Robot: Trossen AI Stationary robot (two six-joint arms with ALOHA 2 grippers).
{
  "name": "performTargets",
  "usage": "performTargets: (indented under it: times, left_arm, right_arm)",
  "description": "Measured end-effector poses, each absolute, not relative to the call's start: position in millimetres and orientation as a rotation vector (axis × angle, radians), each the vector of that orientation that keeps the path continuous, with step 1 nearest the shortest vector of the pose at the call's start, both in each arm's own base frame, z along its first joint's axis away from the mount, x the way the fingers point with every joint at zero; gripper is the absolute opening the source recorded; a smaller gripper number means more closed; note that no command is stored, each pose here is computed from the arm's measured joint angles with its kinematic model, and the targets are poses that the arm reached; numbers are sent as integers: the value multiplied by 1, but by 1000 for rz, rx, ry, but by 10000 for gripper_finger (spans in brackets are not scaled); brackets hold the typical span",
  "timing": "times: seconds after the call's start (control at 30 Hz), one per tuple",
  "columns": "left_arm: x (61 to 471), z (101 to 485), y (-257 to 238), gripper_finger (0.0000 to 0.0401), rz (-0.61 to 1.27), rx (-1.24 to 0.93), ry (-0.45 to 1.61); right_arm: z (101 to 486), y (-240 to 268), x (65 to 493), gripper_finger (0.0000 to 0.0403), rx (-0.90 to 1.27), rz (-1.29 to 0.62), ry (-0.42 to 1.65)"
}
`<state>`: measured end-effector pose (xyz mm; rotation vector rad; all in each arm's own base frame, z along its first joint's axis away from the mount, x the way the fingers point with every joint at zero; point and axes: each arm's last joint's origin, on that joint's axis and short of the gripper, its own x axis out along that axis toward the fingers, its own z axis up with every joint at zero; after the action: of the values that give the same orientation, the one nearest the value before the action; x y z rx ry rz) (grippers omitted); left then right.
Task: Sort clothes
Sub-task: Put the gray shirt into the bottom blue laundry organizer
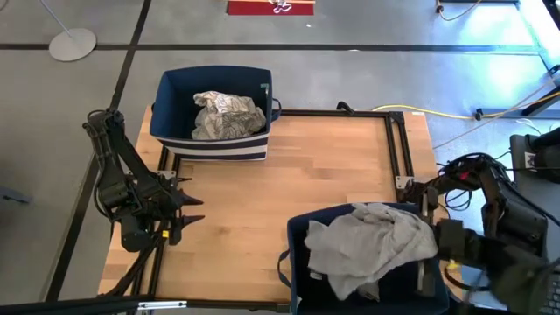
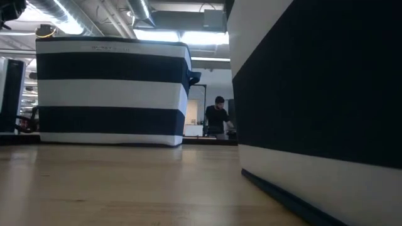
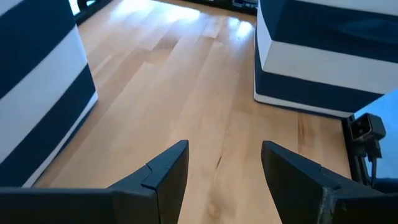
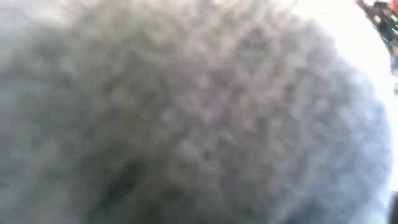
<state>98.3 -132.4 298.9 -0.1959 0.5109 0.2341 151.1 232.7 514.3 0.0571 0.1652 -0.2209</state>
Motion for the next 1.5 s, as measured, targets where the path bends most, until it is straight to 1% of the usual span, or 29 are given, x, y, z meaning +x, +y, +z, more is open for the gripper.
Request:
performTargets:
  times: [0.1, 0.2, 0.27, 0.37, 0.63, 0.87, 1.03, 1.13, 1.23, 1.3, 1.37, 1.5]
  left_arm:
    - [98, 299, -132, 192, 240, -193, 499]
    - [98, 299, -132, 192, 242, -192, 495]
    - [98, 299, -132, 192, 244, -191, 493]
    - [98, 299, -132, 191, 245, -190, 489]
    - [99, 299, -132, 192, 249, -188, 483]
    - [99, 299, -132, 192, 251, -191, 481]
    - [99, 299, -132, 192, 251, -191, 481]
    - [99, 299, -132, 191, 250, -191, 481]
    - [99, 299, -132, 192, 251, -191, 481]
    - [99, 299, -132, 192, 250, -191, 481]
    - [99, 299, -132, 192, 250, -191, 481]
    - [99, 299, -132, 191, 250, -191, 482]
  right_arm:
    - [496, 226, 150, 35, 73, -278, 229]
    - [479, 228, 160, 35, 112, -333, 273]
    - [469, 237, 168, 35, 51, -322, 300]
    - [451, 244, 179, 35, 31, -333, 335]
    - [371, 248, 202, 35, 32, -445, 532]
    - [304, 251, 203, 35, 26, -506, 585]
    - [270, 249, 202, 35, 33, -502, 694]
    - [258, 248, 202, 35, 55, -498, 750]
    - [254, 244, 205, 36, 77, -502, 822]
    - [253, 241, 209, 43, 112, -510, 884]
    - [255, 238, 214, 61, 148, -513, 936]
    - [265, 234, 221, 121, 192, -482, 1061]
